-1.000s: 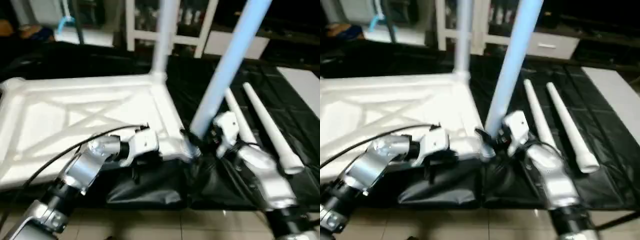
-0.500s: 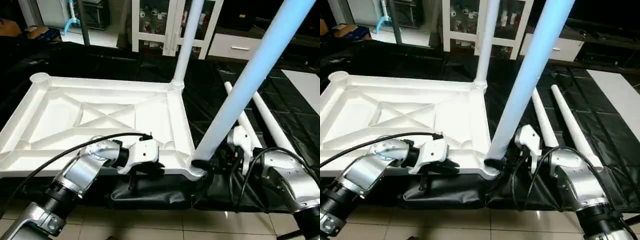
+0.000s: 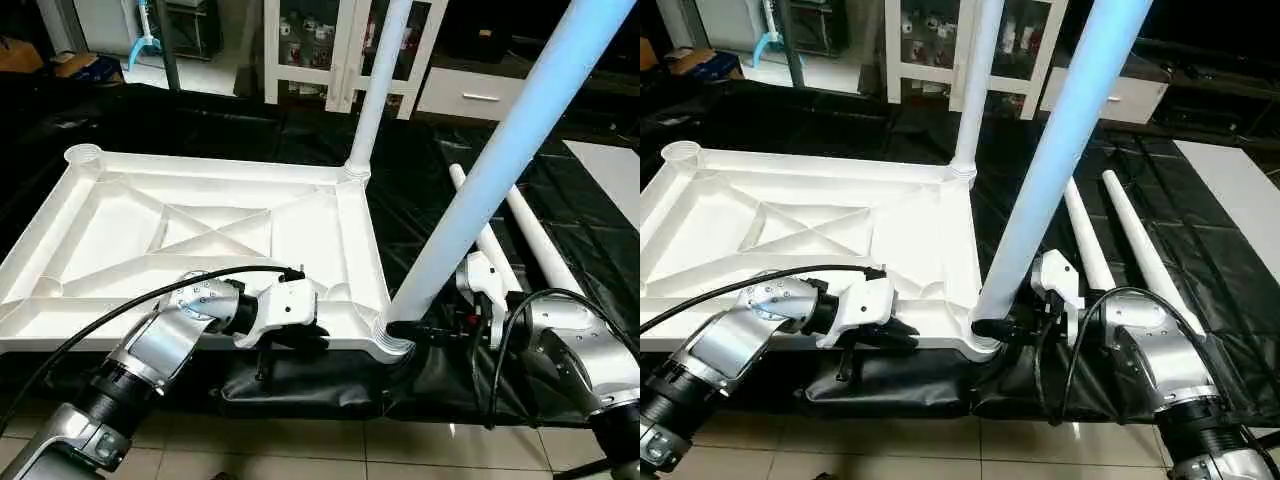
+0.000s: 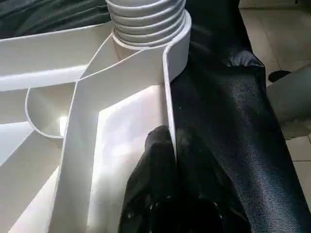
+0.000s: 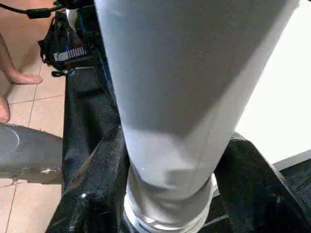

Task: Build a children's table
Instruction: Rotate leg to tighten

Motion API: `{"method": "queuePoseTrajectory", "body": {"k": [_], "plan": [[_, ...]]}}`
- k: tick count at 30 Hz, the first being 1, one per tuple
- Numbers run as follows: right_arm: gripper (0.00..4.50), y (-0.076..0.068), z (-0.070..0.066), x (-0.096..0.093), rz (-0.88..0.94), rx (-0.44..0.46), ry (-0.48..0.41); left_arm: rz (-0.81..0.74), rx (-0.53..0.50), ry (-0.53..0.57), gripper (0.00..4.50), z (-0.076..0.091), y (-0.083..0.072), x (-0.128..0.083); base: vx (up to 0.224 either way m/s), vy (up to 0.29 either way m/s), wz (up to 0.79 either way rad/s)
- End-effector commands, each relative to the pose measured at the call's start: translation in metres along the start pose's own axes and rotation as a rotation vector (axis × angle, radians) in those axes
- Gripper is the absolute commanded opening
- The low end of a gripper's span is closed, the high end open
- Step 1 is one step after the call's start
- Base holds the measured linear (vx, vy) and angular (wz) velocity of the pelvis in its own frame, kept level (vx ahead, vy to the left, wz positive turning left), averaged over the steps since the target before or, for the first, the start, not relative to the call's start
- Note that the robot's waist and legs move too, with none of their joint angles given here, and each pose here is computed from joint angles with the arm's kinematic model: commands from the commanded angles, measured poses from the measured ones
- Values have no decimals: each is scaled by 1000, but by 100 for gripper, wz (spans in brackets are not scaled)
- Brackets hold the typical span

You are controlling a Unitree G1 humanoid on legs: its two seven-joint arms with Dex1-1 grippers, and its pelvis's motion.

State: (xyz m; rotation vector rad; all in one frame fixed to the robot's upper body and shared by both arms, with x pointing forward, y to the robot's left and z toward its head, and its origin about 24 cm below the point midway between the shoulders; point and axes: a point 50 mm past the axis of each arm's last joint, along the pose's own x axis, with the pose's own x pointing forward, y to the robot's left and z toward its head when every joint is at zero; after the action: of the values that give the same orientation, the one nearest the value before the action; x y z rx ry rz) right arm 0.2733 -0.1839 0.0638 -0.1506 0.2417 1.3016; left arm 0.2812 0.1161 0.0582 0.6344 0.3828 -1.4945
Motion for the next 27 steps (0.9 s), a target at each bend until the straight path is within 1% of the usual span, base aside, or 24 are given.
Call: {"method": "queuePoseTrajectory", "body": {"k": [1,3,4,5,7,9,10,11,13,14,16,17,18,19,21,23,25,26,27], "plan": [[224,-1,-1,-3,4,4,20,-89,10,40,0,-5,-8,8,0,0,0],[198,-7,-5,2,-126,47,-6,-18,-1,56,0,-4,1,7,0,0,0],[194,-8,-5,3,-145,51,-9,-5,-3,56,0,-4,2,7,0,0,0],[193,-11,-7,7,-222,68,-19,49,-19,53,0,-2,8,7,0,0,0],[191,-13,-9,10,-282,81,-25,95,-44,44,0,0,14,8,0,0,0],[189,-17,-10,15,-407,114,-40,174,-85,23,0,5,24,8,0,0,0],[189,-17,-10,16,-414,116,-41,180,-87,23,0,5,24,8,0,0,0],[189,-20,-9,23,-519,139,-52,260,-111,15,0,10,34,8,0,0,0],[189,-23,-8,29,-601,153,-58,321,-136,9,0,14,42,8,0,0,0],[189,-23,-8,31,-614,155,-59,331,-141,8,0,14,43,8,0,0,0],[188,-25,-5,49,-768,153,-41,456,-186,-12,0,23,57,11,0,0,0],[188,-25,-5,49,-768,153,-41,456,-186,-12,0,23,57,11,0,0,0],[188,-26,-4,59,-896,156,-41,526,-214,-33,0,29,64,14,0,0,0],[188,-26,-1,77,-1019,194,-62,590,-242,-46,0,36,70,20,0,0,0],[188,-25,2,86,-1048,189,-75,597,-235,-49,0,40,71,24,0,0,0],[188,-25,5,90,-1059,186,-88,585,-225,-43,0,40,69,26,0,0,0],[188,-26,8,90,-1046,203,-120,572,-224,-37,0,39,67,25,0,0,0],[188,-26,8,90,-1046,203,-120,572,-224,-37,0,39,67,25,0,0,0],[188,-25,14,90,-985,208,-170,558,-215,-28,0,36,66,24,0,0,0]]}}
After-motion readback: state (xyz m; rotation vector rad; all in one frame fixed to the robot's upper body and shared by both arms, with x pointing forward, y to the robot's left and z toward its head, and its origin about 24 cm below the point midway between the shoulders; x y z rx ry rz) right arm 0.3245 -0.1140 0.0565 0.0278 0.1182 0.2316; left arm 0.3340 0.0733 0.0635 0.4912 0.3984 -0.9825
